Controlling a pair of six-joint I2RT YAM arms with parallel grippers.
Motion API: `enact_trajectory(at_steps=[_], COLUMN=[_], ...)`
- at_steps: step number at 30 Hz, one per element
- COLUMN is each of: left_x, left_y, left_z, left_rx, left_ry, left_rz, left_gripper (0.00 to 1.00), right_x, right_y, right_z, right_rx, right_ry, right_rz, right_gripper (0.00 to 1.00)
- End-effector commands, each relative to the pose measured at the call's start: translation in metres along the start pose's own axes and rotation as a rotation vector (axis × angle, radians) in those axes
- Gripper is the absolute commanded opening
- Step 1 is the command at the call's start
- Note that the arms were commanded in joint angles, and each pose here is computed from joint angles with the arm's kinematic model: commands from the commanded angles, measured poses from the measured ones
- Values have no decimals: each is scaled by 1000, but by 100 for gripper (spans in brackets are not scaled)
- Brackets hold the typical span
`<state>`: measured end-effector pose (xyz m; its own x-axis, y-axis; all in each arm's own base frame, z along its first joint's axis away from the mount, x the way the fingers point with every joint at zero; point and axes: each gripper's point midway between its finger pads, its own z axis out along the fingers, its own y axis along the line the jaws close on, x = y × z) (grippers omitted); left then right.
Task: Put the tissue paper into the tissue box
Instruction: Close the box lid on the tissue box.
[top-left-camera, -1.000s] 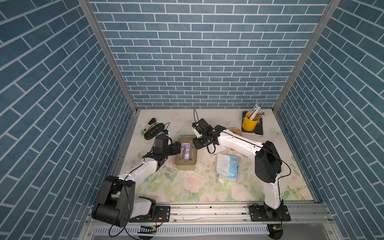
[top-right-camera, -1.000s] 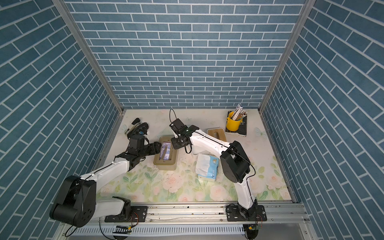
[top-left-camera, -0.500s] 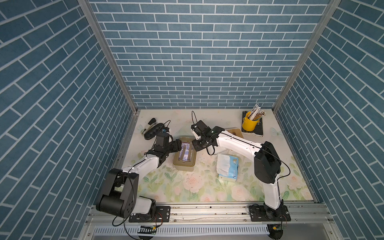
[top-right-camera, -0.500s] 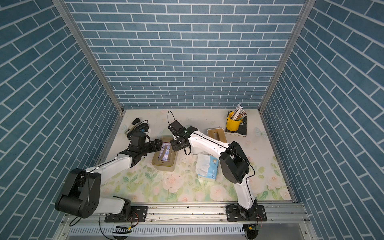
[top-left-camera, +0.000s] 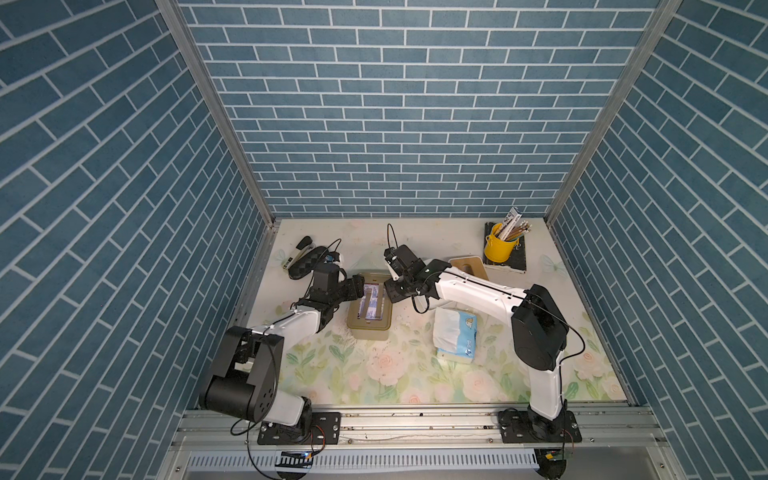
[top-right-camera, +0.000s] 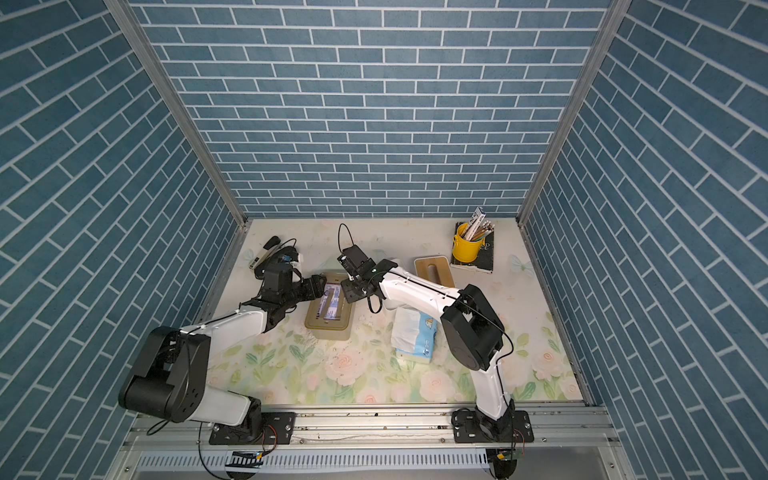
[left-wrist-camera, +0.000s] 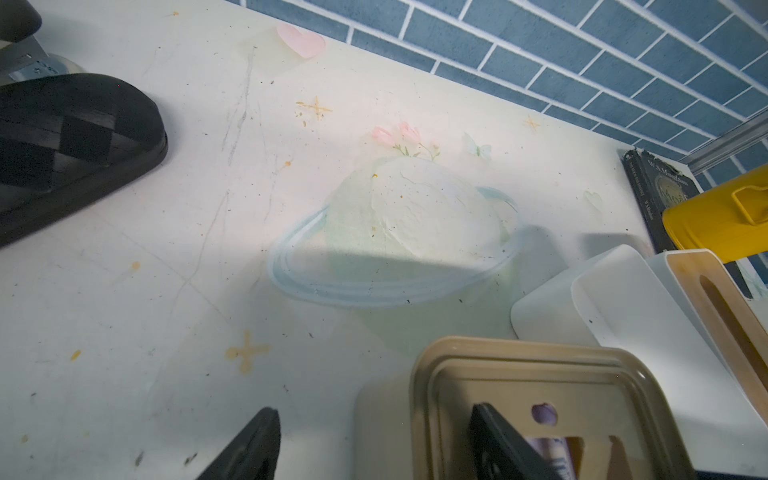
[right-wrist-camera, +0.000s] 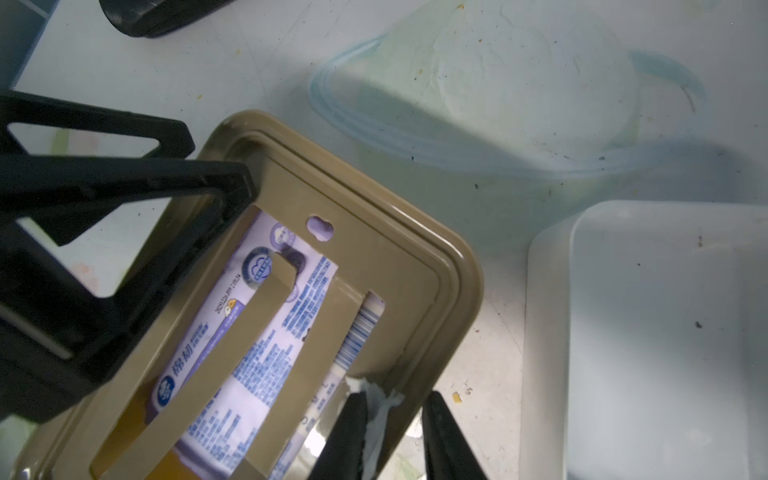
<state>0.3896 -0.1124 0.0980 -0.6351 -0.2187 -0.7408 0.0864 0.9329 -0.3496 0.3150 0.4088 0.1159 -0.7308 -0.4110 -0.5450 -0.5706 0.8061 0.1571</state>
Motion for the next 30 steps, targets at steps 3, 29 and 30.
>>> enact_trajectory(at_steps=[3, 29, 30], left_x=[46, 47, 48], left_y=[17, 12, 13], left_z=[7, 22, 22], left_rx=[-52, -24, -27], left_ry=[160, 188, 190], left_rz=[9, -3, -3], left_gripper=[76, 75, 75], right_x=[47, -45, -47], right_y=[-14, -28, -26], right_z=[33, 15, 3], right_rx=[77, 39, 35], right_ry=[140, 34, 21], right_rz=[-14, -70, -71], right_gripper=[27, 37, 39])
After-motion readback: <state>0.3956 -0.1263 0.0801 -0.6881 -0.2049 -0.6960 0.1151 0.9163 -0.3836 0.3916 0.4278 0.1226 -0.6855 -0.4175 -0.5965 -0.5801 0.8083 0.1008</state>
